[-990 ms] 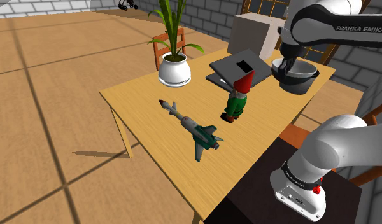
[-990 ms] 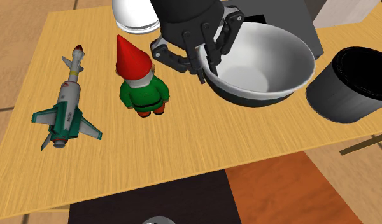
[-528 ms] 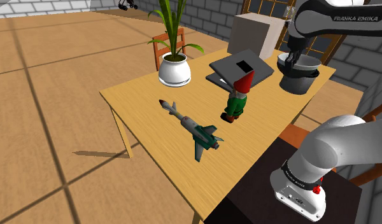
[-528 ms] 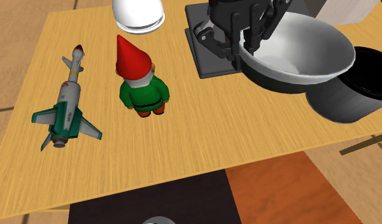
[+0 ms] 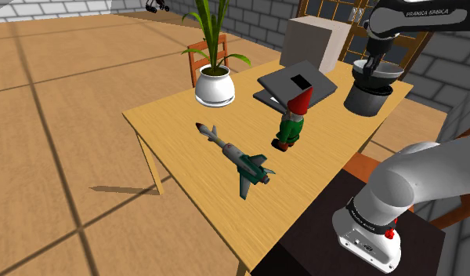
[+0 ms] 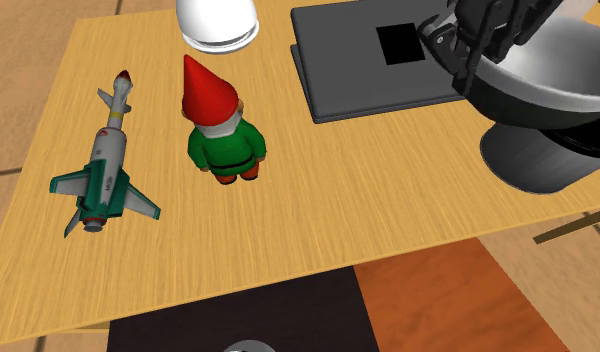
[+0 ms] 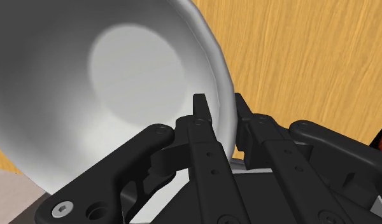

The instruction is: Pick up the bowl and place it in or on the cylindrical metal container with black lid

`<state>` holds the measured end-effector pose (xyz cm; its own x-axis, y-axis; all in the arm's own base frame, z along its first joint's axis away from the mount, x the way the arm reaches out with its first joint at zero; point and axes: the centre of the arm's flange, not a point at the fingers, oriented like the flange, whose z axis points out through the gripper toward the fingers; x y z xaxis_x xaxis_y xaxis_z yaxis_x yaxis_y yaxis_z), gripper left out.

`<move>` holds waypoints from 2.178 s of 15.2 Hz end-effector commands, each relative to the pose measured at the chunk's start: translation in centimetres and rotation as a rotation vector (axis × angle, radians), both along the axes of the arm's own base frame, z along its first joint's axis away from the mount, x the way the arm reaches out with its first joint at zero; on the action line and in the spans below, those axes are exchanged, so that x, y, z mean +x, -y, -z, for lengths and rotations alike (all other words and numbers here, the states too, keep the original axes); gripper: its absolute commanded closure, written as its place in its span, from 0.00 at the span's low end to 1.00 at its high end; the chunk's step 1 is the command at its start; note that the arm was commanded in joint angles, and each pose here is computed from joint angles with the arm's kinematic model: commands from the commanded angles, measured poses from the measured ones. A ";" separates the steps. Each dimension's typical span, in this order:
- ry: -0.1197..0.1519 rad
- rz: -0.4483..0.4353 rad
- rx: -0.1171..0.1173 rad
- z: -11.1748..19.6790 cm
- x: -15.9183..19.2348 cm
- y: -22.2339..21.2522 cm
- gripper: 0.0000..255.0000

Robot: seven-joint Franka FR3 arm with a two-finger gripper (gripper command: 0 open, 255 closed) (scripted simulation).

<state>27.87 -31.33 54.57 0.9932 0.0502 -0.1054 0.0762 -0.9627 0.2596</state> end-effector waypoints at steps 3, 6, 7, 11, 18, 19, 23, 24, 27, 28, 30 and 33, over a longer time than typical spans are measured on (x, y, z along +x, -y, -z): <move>0.000 -0.002 -0.002 -0.4 0.4 5.0 1.00; 0.000 -0.002 -0.002 -0.5 0.6 9.0 1.00; 0.000 -0.002 -0.002 -0.6 0.6 10.3 1.00; 0.000 -0.002 -0.002 -0.8 0.8 15.6 1.00; 0.000 -0.002 -0.002 -0.6 1.1 23.0 1.00; 0.000 -0.002 -0.002 -0.1 1.1 23.0 1.00; 0.000 -0.002 -0.002 2.1 1.1 23.0 1.00; 0.000 -0.002 -0.002 2.6 1.1 23.0 1.00; 0.000 -0.002 -0.002 4.2 1.1 23.0 1.00; 0.000 -0.002 -0.002 4.7 1.1 23.0 1.00; 0.000 -0.002 -0.002 5.8 1.1 23.0 1.00; 0.000 -0.002 -0.002 7.6 1.1 23.0 1.00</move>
